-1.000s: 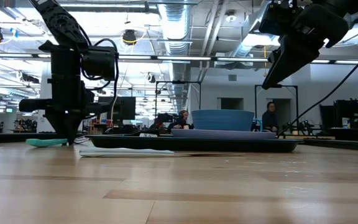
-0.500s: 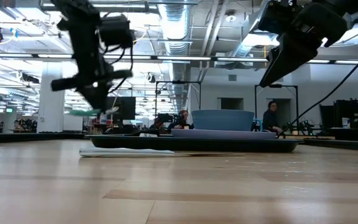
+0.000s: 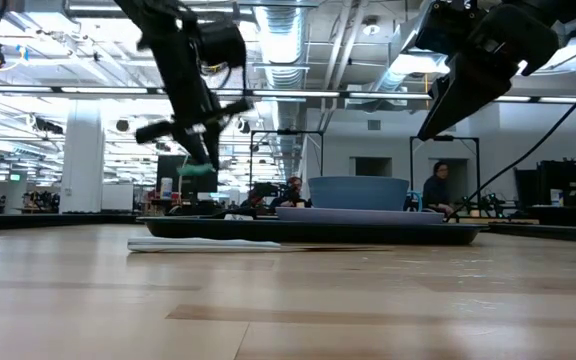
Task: Set up tray
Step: Put the light blue spoon to the right of the blue fork on the black napkin
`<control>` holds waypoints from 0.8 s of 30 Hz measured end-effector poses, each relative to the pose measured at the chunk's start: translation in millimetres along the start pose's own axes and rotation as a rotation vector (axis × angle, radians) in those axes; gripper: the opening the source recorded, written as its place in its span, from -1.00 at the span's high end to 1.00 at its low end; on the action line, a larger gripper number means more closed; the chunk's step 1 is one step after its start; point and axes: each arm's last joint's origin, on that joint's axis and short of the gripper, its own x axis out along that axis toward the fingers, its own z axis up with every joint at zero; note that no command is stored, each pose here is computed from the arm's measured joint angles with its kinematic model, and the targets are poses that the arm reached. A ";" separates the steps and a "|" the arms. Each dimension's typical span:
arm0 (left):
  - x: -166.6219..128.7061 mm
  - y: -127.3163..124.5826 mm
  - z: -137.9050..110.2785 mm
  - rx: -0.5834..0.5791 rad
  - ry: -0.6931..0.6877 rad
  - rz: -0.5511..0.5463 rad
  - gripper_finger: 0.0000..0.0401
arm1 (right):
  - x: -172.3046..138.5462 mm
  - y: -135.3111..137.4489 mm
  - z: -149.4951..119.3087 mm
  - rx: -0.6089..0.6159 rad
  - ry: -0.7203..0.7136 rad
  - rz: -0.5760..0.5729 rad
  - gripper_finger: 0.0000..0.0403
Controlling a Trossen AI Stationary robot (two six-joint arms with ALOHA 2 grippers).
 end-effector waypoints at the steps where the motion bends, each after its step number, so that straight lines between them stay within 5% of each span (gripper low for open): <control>1: 6.4 -1.2 1.5 -0.004 0.004 0.004 0.85 | 0.0 0.0 0.0 0.000 0.000 0.000 0.33; 12: 62.0 -14.2 19.6 -0.074 0.022 0.048 0.84 | 0.0 -0.2 -1.3 -0.002 0.013 -0.002 0.34; 24: 71.5 -22.3 23.3 -0.109 0.017 0.091 0.82 | 0.0 -0.3 -1.9 -0.003 0.019 -0.002 0.34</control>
